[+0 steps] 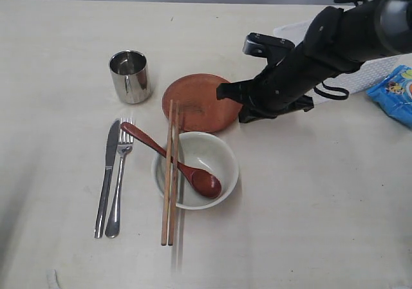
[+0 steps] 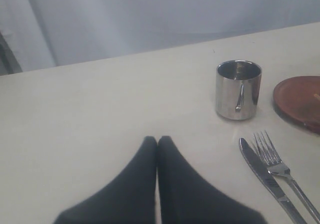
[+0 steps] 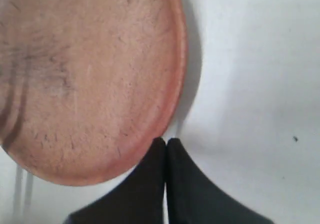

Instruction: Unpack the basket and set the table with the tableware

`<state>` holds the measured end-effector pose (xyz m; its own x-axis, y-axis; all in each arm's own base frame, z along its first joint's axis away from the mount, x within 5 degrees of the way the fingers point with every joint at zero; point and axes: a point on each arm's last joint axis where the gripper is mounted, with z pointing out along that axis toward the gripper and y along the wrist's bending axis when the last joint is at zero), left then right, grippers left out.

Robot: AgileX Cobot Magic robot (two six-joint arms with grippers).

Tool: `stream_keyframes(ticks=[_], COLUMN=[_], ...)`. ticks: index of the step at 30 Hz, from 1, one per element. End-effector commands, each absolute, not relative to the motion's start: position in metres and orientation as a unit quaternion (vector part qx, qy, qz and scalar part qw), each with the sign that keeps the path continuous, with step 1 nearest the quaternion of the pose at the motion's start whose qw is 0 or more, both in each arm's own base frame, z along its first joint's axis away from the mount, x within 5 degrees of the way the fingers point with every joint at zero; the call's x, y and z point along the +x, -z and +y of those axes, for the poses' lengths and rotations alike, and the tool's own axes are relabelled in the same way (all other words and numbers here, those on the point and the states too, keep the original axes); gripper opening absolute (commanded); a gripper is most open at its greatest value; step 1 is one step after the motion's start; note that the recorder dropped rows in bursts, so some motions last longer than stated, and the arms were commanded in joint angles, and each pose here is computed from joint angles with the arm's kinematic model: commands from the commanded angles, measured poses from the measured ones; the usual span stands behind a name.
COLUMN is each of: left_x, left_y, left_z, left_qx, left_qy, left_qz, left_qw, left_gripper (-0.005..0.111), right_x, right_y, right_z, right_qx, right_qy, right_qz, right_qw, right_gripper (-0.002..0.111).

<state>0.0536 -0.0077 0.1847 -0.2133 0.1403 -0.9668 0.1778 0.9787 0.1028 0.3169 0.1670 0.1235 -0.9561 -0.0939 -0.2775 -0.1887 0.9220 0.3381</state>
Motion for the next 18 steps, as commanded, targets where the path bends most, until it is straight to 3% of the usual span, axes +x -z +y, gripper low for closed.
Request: stream_keyframes(ticks=[1, 6, 18], left_x=[0.053, 0.053, 0.053], left_y=[-0.184, -0.184, -0.184], left_z=[-0.008, -0.008, -0.008], left_qx=[0.099, 0.099, 0.099], left_qy=[0.018, 0.018, 0.018], left_qz=[0.779, 0.779, 0.779], left_qw=[0.619, 0.619, 0.619], left_gripper=[0.0, 0.0, 0.0], right_x=[0.329, 0.334, 0.306], right_y=[-0.133, -0.14, -0.141], right_z=[0.172, 0.175, 0.181], right_qx=[-0.068, -0.068, -0.17], right_qy=[-0.192, -0.2, -0.22], right_qz=[0.966, 0.963, 0.959], right_qw=[0.162, 0.167, 0.046], right_gripper=[0.0, 0.0, 0.0])
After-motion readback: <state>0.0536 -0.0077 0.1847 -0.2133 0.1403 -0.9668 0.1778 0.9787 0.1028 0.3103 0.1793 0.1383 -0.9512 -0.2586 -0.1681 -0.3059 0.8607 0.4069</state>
